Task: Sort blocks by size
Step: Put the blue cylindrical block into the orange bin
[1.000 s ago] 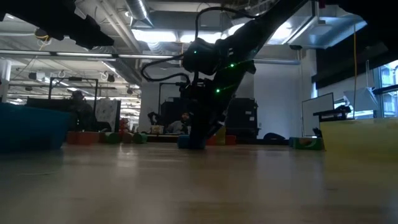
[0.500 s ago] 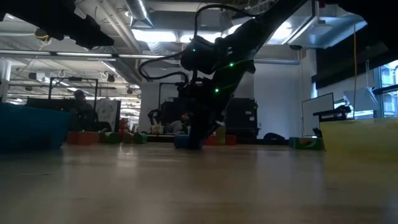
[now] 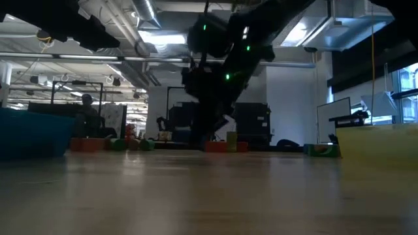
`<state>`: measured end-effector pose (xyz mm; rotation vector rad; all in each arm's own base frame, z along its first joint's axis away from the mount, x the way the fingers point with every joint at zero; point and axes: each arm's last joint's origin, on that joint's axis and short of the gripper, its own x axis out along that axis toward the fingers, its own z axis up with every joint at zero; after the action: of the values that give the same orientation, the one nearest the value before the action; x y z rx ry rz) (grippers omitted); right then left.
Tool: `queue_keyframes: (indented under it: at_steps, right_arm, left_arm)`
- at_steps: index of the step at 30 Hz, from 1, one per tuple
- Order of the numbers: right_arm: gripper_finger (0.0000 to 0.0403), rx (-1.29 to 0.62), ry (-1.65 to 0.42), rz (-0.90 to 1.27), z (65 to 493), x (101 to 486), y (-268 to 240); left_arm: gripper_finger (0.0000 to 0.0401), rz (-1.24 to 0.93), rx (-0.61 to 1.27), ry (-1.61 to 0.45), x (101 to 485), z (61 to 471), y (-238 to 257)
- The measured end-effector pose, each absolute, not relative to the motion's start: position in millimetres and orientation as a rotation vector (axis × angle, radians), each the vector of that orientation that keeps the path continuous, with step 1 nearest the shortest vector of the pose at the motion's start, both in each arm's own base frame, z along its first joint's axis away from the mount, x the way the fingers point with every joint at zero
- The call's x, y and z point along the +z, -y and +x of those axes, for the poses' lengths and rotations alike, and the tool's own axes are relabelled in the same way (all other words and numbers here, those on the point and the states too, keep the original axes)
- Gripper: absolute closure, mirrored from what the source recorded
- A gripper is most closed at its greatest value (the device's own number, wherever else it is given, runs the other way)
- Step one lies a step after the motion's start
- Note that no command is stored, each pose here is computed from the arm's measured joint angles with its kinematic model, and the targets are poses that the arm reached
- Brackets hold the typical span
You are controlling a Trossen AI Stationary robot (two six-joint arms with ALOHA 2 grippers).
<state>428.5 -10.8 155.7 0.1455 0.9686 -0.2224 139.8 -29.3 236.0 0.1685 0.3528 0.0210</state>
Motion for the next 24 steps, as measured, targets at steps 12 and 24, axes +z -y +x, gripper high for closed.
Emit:
queue_keyframes:
  at_steps: [12,24]
  right_arm:
    - [0.0258,-0.201,-1.056,0.252,403,215,-55]
    - [0.0256,-0.242,-1.188,0.403,352,251,-115]
  left_arm:
    - [0.0210,0.152,0.024,-0.355,236,140,29]
    - [0.0210,0.090,0.035,-0.352,236,140,29]
